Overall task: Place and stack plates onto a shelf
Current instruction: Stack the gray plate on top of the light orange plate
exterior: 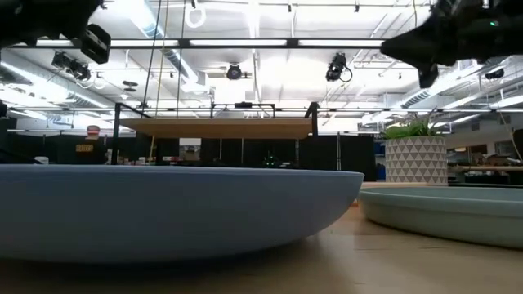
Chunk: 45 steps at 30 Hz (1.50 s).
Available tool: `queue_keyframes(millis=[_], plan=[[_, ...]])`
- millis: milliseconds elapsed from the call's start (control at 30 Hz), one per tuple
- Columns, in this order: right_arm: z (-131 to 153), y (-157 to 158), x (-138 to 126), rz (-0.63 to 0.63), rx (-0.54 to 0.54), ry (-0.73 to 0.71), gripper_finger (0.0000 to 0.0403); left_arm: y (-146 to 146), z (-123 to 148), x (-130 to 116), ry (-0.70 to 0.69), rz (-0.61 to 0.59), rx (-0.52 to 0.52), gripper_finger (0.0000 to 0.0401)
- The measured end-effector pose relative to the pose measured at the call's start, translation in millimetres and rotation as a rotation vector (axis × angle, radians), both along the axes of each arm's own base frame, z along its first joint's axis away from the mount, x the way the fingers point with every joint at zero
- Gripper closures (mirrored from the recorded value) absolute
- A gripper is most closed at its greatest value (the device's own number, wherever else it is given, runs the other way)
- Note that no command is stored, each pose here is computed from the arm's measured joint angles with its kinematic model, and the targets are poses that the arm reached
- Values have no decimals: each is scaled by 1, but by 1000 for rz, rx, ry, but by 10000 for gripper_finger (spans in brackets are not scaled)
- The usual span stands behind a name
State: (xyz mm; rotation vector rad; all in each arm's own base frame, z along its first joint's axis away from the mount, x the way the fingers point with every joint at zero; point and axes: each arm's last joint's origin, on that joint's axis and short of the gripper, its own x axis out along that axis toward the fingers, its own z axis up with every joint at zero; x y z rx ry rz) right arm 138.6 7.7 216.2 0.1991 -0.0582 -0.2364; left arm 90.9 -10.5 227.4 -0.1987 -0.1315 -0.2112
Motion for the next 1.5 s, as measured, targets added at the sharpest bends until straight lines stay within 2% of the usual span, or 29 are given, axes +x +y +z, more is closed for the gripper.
queue_keyframes(millis=[133, 333, 533, 767, 867, 1000, 1100, 1400, 1500], plan=[[17, 3, 23, 0, -4, 128, 356, 2, 7, 2, 100, 66, 60, 376], [38, 10, 66, 53, -46, 303, 355, 2, 15, 5, 298, 78, 92, 376], [42, 23, 102, 118, -107, 470, 338, 2, 14, 16, 356, 113, 146, 372], [38, 34, 127, 136, -104, 786, 286, 4, 11, 33, 390, 200, 185, 302], [30, 36, 127, 122, -67, 963, 271, 3, 11, 39, 388, 203, 181, 268], [15, 23, 115, -62, 65, 1176, 274, 3, 10, 43, 394, 193, 179, 246], [0, 12, 103, -131, 100, 1322, 284, 2, 9, 45, 403, 192, 180, 244], [-29, -19, 85, -87, 146, 1481, 295, 2, 9, 45, 404, 187, 180, 244], [-37, -26, 82, -57, 116, 1500, 295, 2, 9, 45, 404, 187, 180, 244]])
